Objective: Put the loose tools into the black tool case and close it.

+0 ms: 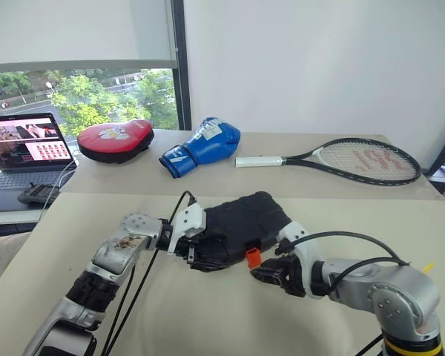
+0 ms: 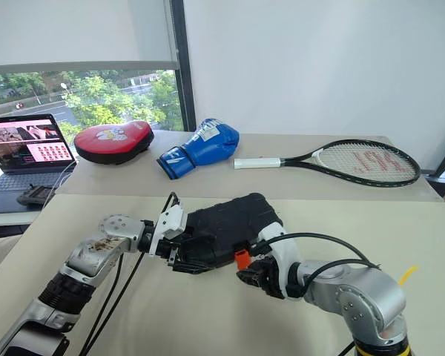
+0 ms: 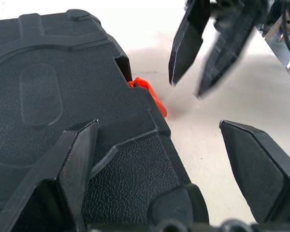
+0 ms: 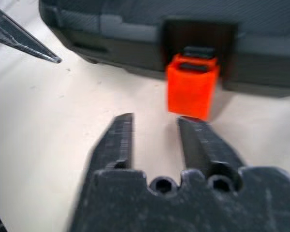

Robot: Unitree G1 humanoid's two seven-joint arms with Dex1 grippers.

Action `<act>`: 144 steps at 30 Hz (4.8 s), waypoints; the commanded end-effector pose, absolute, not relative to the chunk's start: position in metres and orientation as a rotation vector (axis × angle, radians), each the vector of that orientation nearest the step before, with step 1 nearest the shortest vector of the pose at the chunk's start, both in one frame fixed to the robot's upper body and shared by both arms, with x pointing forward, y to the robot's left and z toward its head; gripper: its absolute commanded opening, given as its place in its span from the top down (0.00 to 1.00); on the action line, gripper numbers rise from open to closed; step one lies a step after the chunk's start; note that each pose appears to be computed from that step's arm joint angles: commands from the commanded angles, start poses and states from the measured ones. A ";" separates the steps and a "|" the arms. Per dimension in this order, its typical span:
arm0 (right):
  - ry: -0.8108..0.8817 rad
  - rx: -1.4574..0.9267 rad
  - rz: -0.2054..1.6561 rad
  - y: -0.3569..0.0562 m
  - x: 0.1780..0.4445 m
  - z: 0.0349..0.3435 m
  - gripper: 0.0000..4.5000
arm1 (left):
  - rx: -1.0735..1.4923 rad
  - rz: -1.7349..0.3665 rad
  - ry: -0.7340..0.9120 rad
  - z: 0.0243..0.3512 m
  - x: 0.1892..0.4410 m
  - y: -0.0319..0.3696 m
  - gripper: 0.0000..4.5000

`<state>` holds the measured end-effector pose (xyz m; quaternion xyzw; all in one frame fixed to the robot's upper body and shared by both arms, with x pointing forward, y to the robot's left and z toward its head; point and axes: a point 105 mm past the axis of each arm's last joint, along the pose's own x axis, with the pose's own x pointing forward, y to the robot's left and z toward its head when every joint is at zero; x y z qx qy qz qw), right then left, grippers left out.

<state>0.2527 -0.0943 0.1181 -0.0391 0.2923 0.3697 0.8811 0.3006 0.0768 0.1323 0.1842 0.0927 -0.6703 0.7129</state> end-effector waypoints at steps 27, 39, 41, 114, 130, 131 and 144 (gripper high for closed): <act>0.566 -0.068 0.603 -0.086 0.272 0.113 0.48 | 0.400 -1.464 0.330 0.111 0.298 0.083 0.05; 0.532 -0.095 0.603 -0.085 0.274 0.119 0.74 | 0.405 -1.460 0.329 0.111 0.299 0.083 0.05; 0.495 -0.104 0.614 -0.083 0.275 0.126 0.74 | 0.406 -1.459 0.329 0.111 0.299 0.083 0.05; 0.401 -0.180 0.660 -0.107 0.278 0.156 0.45 | 0.415 -1.460 0.356 0.099 0.292 0.083 0.05; 0.582 -0.232 0.737 -0.096 0.307 0.124 0.98 | 0.419 -1.453 0.349 0.099 0.294 0.079 0.05; 0.583 -0.240 0.733 -0.096 0.312 0.123 0.98 | 0.419 -1.453 0.349 0.099 0.294 0.079 0.05; 0.450 -0.259 0.832 -0.092 0.303 0.150 0.98 | 0.371 -1.389 0.280 0.107 0.297 0.083 0.05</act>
